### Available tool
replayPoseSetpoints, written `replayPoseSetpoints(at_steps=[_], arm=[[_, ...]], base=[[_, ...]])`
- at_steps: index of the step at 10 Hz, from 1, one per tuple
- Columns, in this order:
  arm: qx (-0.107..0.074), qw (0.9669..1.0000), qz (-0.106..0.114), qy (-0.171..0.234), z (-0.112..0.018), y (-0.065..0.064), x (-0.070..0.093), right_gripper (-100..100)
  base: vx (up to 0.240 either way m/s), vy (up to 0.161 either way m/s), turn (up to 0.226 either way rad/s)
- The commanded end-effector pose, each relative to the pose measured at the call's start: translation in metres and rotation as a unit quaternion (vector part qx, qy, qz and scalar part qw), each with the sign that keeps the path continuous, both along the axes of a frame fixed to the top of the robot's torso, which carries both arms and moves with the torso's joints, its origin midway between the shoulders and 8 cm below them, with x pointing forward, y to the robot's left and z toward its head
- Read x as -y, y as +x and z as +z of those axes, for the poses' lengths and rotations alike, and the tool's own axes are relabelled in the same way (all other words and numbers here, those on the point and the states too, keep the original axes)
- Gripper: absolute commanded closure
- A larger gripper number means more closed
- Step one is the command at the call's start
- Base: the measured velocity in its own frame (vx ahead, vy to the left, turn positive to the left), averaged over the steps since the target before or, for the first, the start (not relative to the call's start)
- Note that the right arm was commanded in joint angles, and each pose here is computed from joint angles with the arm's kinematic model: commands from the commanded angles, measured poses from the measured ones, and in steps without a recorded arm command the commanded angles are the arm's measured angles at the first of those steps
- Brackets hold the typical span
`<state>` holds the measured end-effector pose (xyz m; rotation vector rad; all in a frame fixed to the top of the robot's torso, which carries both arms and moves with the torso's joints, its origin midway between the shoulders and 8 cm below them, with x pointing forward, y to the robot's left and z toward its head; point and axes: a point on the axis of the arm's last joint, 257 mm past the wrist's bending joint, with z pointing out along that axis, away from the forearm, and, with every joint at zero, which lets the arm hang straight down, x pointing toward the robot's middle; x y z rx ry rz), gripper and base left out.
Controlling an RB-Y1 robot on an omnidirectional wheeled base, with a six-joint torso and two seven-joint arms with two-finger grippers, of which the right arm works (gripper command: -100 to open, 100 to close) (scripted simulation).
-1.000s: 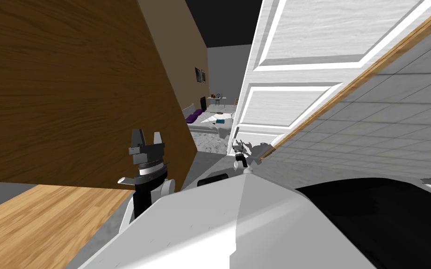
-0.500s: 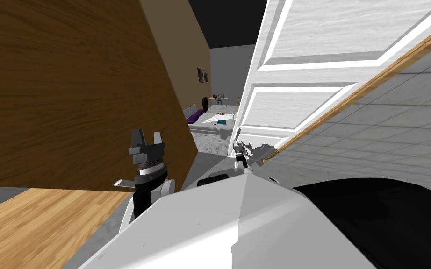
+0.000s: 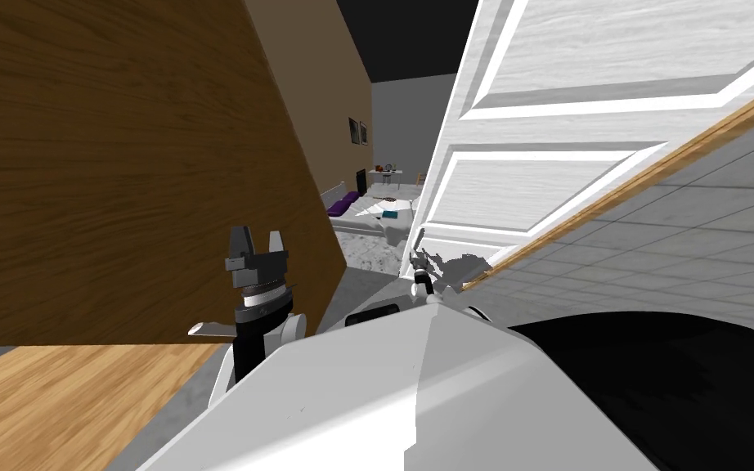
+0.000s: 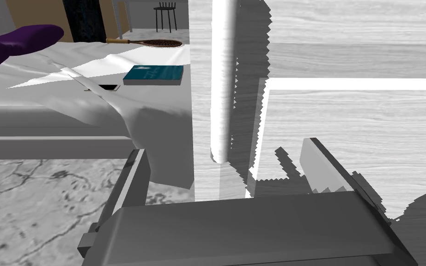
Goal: Pull the door open
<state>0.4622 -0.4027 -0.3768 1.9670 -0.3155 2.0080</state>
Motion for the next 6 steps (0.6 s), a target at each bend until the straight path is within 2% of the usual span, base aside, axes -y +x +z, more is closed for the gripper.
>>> replayPoseSetpoints(at_steps=[1,6], arm=[[-0.001,0.9998,-0.009,0.015,-0.0062,-0.0031,0.0071,-100],[-0.003,0.9995,-0.016,0.026,-0.0115,-0.0058,0.0129,-100]], base=[[0.066,-0.043,0.06],[0.039,-0.028,0.027]])
